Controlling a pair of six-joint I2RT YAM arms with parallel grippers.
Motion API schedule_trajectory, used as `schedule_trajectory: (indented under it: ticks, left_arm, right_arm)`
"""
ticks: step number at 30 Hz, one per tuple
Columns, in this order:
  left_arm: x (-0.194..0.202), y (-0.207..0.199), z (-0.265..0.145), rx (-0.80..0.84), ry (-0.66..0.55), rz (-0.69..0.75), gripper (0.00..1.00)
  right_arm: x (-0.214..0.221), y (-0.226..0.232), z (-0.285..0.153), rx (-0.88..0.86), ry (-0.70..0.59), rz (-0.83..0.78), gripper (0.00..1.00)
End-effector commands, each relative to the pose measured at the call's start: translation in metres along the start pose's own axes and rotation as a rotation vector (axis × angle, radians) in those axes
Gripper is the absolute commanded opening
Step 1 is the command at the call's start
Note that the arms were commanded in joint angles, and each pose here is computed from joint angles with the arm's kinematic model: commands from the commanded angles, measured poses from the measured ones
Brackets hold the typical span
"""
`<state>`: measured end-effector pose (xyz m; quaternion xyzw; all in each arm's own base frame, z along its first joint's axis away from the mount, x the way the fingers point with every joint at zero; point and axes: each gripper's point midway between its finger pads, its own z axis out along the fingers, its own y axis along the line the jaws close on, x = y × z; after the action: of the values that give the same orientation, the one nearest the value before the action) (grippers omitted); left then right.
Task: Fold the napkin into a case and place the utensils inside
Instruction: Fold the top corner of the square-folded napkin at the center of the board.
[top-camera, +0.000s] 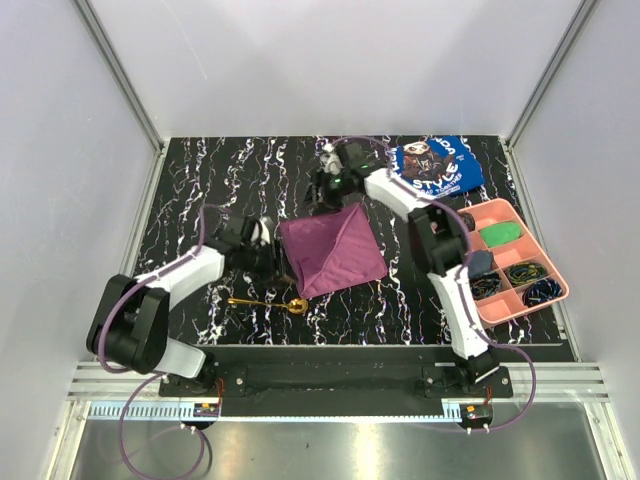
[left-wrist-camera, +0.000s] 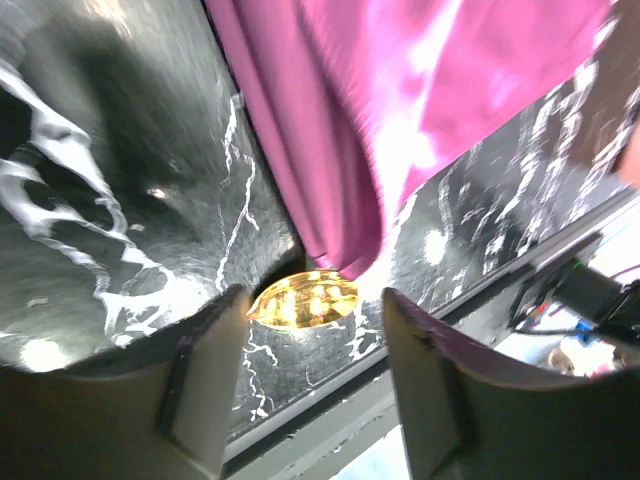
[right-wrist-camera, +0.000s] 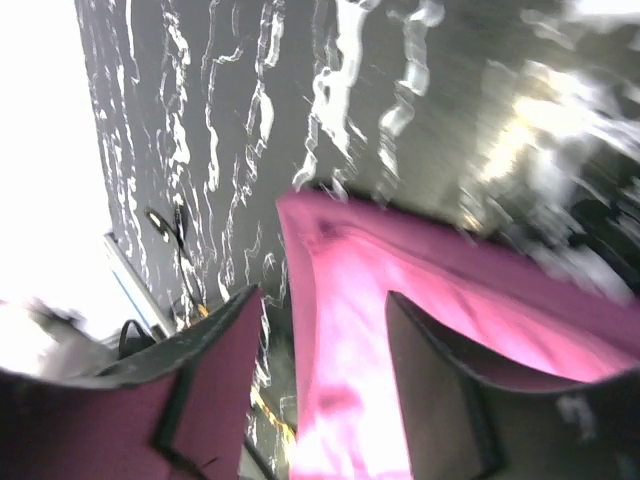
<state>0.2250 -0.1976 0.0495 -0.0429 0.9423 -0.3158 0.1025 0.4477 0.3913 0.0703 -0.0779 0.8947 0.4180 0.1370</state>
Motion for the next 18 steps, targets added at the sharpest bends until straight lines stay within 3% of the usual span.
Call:
schedule_trajectory:
  ticks: [1, 4, 8, 11, 18]
  left_arm:
    - [-0.064, -0.017, -0.039, 0.002, -0.164, 0.066, 0.66]
    - [-0.103, -0.028, -0.034, 0.002, -0.177, 0.107, 0.71]
    - [-0.156, -0.037, -0.016, -0.011, -0.190, 0.161, 0.46]
    - [-0.185, -0.036, -0.002, -0.040, -0.193, 0.190, 0.40]
    - [-0.211, -0.018, 0.012, -0.112, -0.203, 0.176, 0.41]
  right_arm:
    - [-0.029, 0.014, -0.096, -0.002, -0.122, -0.040, 0.64]
    - [-0.024, -0.014, -0.118, 0.054, -0.142, -0.015, 0.63]
    - [-0.011, -0.043, -0.124, 0.112, -0.140, 0.013, 0.56]
    - [-0.006, -0.047, -0.124, 0.111, -0.149, 0.011, 0.49]
    - [0.016, -0.052, -0.115, 0.055, -0.123, 0.052, 0.34]
